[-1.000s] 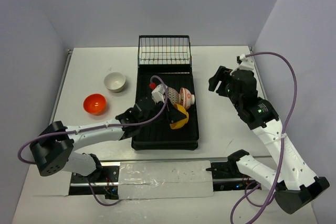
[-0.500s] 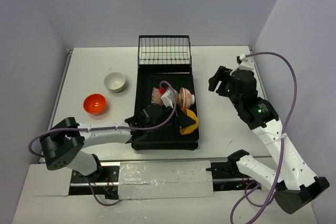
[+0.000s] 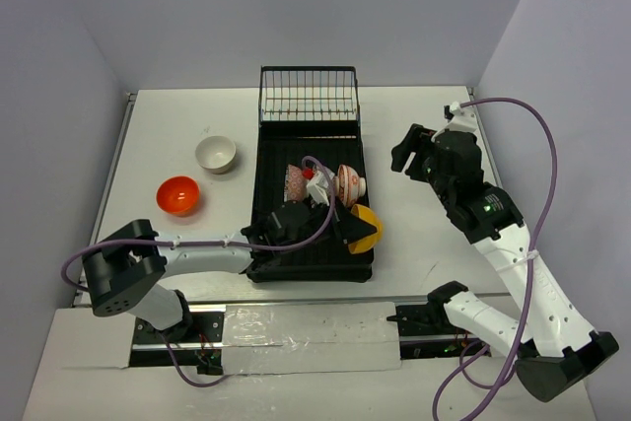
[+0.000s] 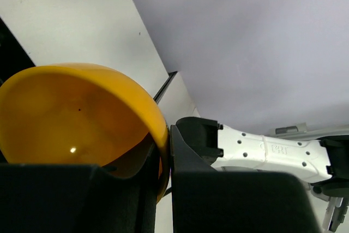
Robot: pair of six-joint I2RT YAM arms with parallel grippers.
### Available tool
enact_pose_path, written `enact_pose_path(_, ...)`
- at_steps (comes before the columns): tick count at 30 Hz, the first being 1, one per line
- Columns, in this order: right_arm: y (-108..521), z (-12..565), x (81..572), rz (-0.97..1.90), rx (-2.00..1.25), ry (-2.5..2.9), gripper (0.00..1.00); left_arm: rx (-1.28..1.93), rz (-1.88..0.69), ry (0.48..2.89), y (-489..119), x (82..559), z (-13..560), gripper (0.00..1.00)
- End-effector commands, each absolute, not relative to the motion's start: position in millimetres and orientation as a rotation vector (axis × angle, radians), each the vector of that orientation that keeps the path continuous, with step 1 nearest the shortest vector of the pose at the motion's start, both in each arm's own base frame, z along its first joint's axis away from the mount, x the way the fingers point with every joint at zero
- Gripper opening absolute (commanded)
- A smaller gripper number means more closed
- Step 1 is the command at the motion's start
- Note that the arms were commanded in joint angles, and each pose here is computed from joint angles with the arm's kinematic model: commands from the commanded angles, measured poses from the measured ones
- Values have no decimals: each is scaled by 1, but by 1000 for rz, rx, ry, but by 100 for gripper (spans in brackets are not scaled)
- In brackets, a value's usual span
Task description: Load the bowls into the dish rack
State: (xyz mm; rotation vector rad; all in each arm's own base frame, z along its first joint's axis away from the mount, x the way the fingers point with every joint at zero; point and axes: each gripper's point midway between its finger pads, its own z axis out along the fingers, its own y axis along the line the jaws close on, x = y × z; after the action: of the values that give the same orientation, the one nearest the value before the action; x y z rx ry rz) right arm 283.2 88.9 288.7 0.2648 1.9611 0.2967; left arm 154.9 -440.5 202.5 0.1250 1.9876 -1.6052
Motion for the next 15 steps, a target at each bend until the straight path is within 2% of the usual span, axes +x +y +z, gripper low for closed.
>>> enact_pose_path(1, 94, 294, 289, 319, 269, 1934, 74, 72, -1698, 1851, -445, 160, 231, 0)
enact_pose_path(15, 98, 285, 293, 315, 262, 1964, 74, 21, -1695, 1890, -437, 159, 197, 0)
